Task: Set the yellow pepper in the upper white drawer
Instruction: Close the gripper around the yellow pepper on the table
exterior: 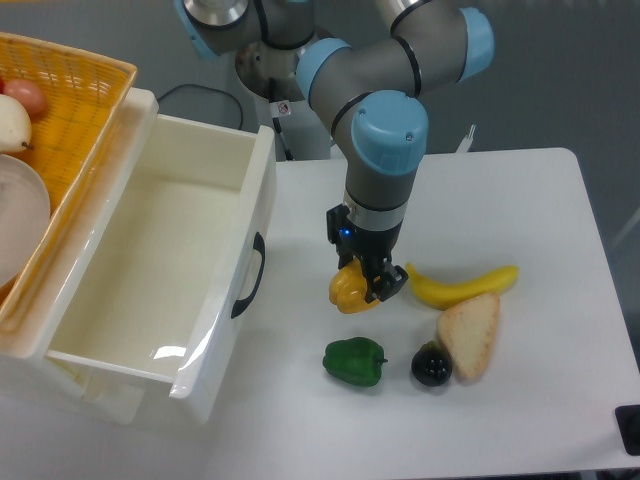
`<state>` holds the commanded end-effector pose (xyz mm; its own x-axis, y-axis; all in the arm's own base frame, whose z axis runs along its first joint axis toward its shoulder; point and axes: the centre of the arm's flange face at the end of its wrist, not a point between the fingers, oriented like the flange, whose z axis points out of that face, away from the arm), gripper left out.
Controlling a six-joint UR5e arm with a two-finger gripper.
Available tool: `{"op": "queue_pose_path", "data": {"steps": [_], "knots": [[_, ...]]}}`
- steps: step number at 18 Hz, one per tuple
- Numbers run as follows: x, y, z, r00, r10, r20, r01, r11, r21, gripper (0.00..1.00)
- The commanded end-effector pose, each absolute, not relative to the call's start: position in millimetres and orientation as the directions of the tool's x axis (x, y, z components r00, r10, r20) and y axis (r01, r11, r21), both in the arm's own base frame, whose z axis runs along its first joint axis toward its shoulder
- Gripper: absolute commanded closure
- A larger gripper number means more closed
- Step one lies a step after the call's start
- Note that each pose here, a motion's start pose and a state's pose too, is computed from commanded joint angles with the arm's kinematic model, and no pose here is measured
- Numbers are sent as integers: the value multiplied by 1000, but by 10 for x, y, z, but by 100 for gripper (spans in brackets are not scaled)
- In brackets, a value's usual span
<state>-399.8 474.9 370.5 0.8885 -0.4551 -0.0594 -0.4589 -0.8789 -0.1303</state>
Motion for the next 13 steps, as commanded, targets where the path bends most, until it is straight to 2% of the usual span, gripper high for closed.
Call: {"op": "queue_pose_path", "data": {"steps": [13], "knots": [[-3976, 4712, 3808, 911, -412, -20, -411, -901, -137, 94]]}}
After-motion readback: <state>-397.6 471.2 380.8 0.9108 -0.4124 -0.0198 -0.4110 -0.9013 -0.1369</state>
